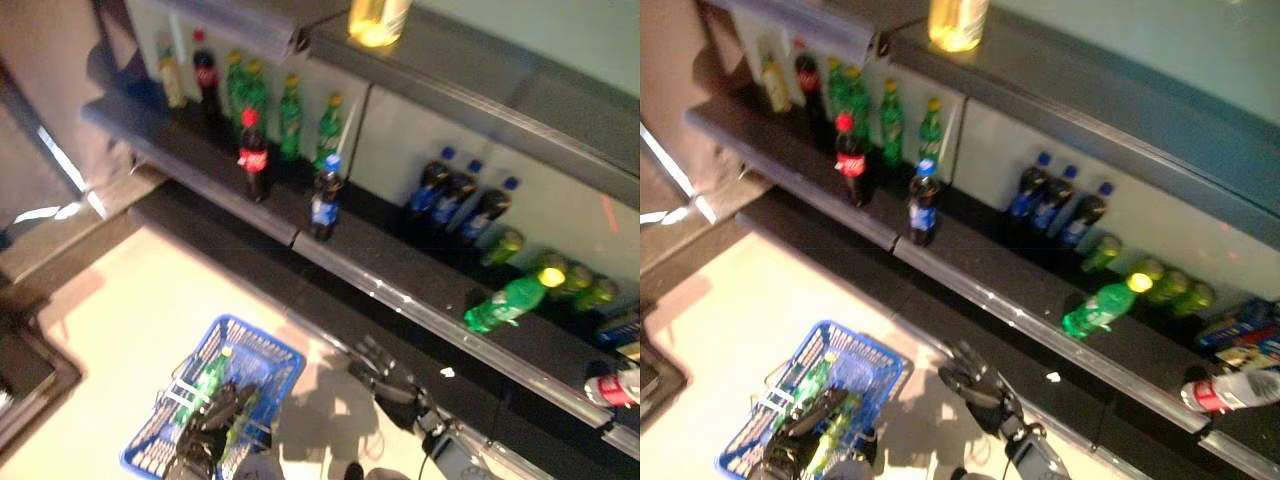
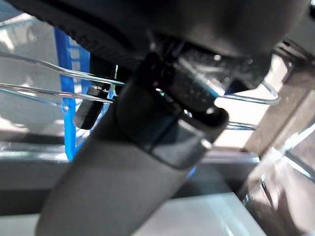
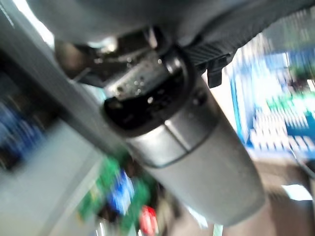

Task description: Pick up the drink and place into the basket.

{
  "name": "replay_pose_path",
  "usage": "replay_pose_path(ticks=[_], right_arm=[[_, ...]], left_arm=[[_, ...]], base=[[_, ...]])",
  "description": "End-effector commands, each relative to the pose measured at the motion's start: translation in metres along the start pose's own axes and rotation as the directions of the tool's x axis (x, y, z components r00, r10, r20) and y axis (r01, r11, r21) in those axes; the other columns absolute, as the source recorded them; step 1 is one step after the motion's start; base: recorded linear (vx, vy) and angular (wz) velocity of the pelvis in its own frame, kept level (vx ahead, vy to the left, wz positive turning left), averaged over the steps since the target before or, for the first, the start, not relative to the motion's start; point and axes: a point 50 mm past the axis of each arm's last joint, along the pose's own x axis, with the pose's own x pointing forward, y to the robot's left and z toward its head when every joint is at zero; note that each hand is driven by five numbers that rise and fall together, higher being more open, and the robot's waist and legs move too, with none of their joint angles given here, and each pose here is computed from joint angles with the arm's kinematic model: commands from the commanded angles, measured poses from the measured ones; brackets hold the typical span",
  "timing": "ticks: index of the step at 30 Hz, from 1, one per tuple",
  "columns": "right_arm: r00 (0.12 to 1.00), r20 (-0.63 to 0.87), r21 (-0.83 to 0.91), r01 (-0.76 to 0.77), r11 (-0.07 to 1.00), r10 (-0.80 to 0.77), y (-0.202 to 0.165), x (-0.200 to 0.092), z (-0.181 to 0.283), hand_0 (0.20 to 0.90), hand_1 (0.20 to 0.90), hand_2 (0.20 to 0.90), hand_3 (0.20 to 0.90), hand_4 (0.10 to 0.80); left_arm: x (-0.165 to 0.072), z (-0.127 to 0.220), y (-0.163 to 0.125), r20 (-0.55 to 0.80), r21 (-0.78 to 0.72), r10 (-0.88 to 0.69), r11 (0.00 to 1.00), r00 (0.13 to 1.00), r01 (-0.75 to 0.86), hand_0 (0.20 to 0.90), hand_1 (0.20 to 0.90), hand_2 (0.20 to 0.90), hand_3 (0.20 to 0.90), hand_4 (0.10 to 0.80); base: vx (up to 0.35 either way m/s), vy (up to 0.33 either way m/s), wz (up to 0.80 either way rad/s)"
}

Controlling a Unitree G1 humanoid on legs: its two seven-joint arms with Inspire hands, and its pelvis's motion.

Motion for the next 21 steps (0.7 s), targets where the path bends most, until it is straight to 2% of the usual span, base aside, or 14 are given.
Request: replay_pose_path(ticks=[1, 3, 4, 6, 7, 8, 9, 10, 13, 15, 21], right_arm=[[0.991, -0.013, -0.164, 0.129, 0.978, -0.133, -0.025, -0.008, -0.002, 0.900, 0.900, 0.900, 0.900, 0.800], [0.971, -0.073, -0.182, 0.210, 0.961, -0.226, -0.040, -0.011, -0.013, 0.900, 0.900, 0.900, 0.900, 0.800], [0.938, -0.123, -0.202, 0.297, 0.933, -0.325, -0.053, -0.015, -0.023, 0.900, 0.900, 0.900, 0.900, 0.800], [0.913, -0.144, -0.258, 0.337, 0.905, -0.381, -0.061, -0.018, -0.028, 0.900, 0.900, 0.900, 0.900, 0.800], [0.876, -0.172, -0.382, 0.362, 0.850, -0.451, -0.069, -0.023, -0.035, 0.900, 0.900, 0.900, 0.900, 0.800], [0.864, -0.179, -0.432, 0.362, 0.826, -0.471, -0.071, -0.025, -0.038, 0.900, 0.900, 0.900, 0.900, 0.800], [0.830, -0.219, -0.531, 0.339, 0.777, -0.512, -0.076, -0.030, -0.045, 0.900, 0.900, 0.900, 0.900, 0.800], [0.814, -0.253, -0.552, 0.322, 0.769, -0.523, -0.079, -0.034, -0.052, 0.900, 0.900, 0.900, 0.900, 0.800], [0.781, -0.292, -0.548, 0.337, 0.766, -0.552, -0.084, -0.040, -0.058, 0.900, 0.900, 0.900, 0.900, 0.800], [0.737, -0.350, -0.463, 0.400, 0.791, -0.578, -0.090, -0.051, -0.070, 0.900, 0.900, 0.900, 0.900, 0.800], [0.719, -0.348, -0.426, 0.450, 0.784, -0.602, -0.098, -0.062, -0.074, 0.900, 0.900, 0.900, 0.900, 0.800]], left_arm=[[0.004, 0.016, -0.029, 0.144, 0.121, -0.148, 0.984, 0.979, 0.131, 0.300, 0.300, 0.300, 0.200, 0.100], [0.007, 0.011, -0.022, 0.111, 0.152, -0.100, 0.985, 0.989, 0.083, 0.300, 0.300, 0.300, 0.200, 0.100], [0.009, 0.006, -0.014, 0.081, 0.175, -0.057, 0.984, 0.995, 0.042, 0.300, 0.300, 0.300, 0.200, 0.100], [0.009, 0.004, -0.009, 0.066, 0.193, -0.032, 0.981, 0.997, 0.019, 0.300, 0.300, 0.300, 0.200, 0.100], [0.009, 0.001, -0.003, 0.044, 0.238, -0.002, 0.971, 0.999, -0.009, 0.300, 0.300, 0.300, 0.200, 0.100], [0.009, -0.001, -0.001, 0.036, 0.264, 0.005, 0.964, 0.999, -0.015, 0.300, 0.300, 0.300, 0.200, 0.100], [0.009, -0.003, 0.001, 0.024, 0.352, 0.026, 0.935, 0.999, -0.032, 0.300, 0.300, 0.300, 0.200, 0.100], [0.009, -0.003, 0.002, 0.020, 0.381, 0.024, 0.924, 1.000, -0.030, 0.300, 0.300, 0.300, 0.200, 0.100], [0.009, -0.005, 0.005, 0.004, 0.399, 0.031, 0.916, 1.000, -0.030, 0.300, 0.300, 0.300, 0.200, 0.100], [0.008, -0.009, 0.008, -0.011, 0.394, 0.042, 0.919, 0.999, -0.034, 0.300, 0.300, 0.300, 0.200, 0.100], [0.008, -0.014, 0.011, -0.029, 0.395, 0.048, 0.918, 0.998, -0.032, 0.300, 0.300, 0.300, 0.200, 0.100]], base=[[0.007, 0.065, -0.34], [0.015, 0.080, -0.23], [0.019, 0.072, -0.08], [0.007, 0.052, -0.10], [-0.009, 0.046, -0.15], [-0.028, 0.058, -0.26], [-0.052, 0.038, -0.33], [-0.059, 0.035, -0.44], [-0.039, 0.020, -0.45], [-0.037, 0.004, -0.20], [-0.016, -0.016, -0.02]])
